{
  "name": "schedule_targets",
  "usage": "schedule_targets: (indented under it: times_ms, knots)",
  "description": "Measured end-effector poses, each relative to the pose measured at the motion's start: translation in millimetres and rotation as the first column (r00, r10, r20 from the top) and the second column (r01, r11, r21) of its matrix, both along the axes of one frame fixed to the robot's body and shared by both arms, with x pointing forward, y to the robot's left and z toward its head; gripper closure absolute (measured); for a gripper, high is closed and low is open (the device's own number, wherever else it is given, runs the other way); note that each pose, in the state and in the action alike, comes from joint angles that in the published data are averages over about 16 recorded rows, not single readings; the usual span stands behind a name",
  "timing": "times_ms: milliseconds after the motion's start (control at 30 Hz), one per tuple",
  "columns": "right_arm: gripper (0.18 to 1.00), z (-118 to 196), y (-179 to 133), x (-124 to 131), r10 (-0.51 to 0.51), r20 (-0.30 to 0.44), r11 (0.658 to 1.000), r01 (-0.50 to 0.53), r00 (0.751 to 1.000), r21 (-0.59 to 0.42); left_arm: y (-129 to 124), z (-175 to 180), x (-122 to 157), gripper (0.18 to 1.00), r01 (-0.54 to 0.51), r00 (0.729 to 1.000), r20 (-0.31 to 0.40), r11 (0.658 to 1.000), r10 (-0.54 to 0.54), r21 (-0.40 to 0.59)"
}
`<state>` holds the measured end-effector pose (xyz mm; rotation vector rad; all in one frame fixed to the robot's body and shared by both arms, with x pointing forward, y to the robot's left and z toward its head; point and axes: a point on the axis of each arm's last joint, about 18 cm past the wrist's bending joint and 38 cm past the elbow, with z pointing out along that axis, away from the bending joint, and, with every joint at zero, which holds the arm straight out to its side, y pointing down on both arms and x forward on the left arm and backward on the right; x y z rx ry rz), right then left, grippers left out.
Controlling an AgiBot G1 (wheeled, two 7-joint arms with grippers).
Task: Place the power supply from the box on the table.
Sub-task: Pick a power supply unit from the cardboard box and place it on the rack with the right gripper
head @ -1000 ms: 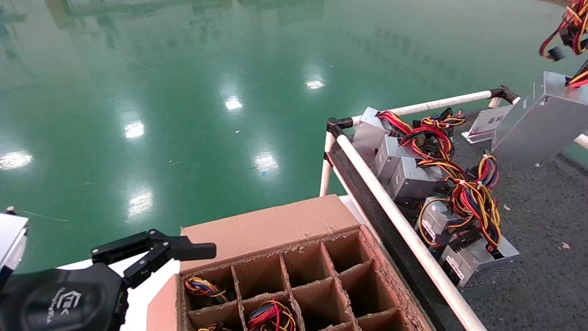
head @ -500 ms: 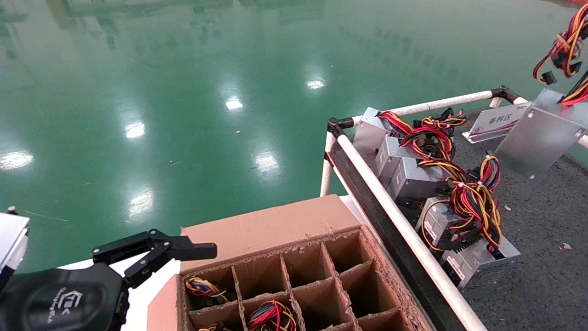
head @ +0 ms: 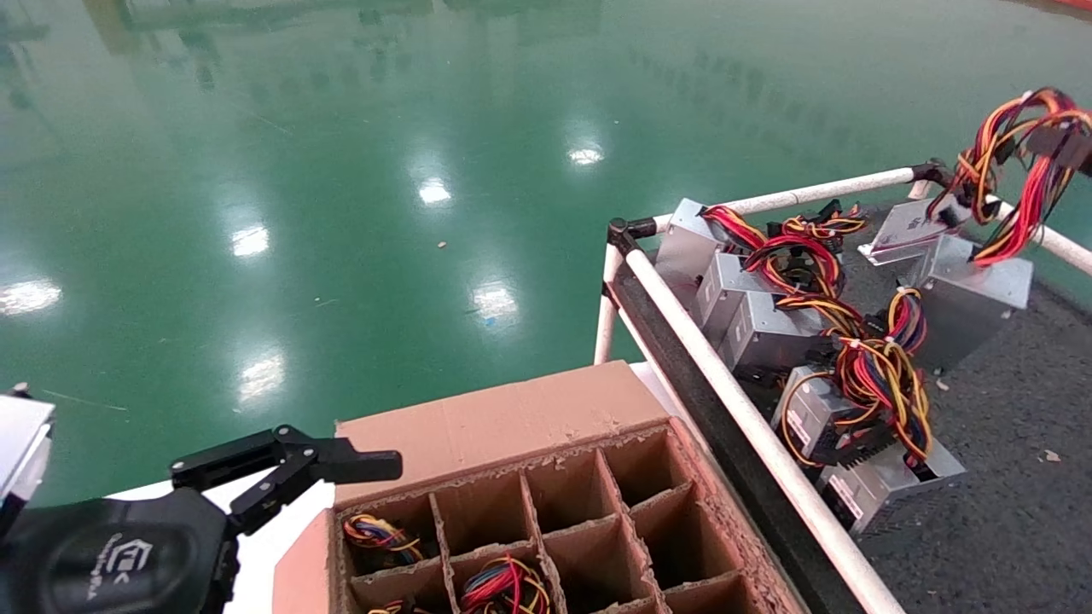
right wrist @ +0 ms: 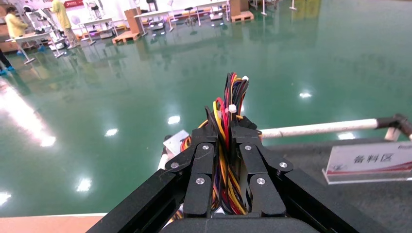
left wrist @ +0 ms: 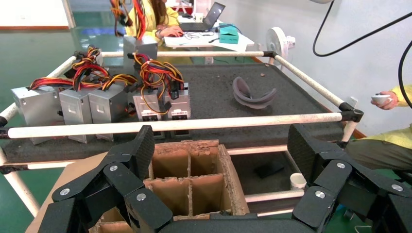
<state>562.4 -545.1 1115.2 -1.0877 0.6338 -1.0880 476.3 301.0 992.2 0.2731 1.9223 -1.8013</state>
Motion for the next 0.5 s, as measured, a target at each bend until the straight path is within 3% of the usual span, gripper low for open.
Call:
schedule_targets:
  times_ms: [500]
  knots:
    - [0.962,-31,34,51,0.008,-0.04,0.999,-0.009,0.999,-0.037,0,0,0,0.184,0.0,1.0,0.0,1.0,0.0,0.0]
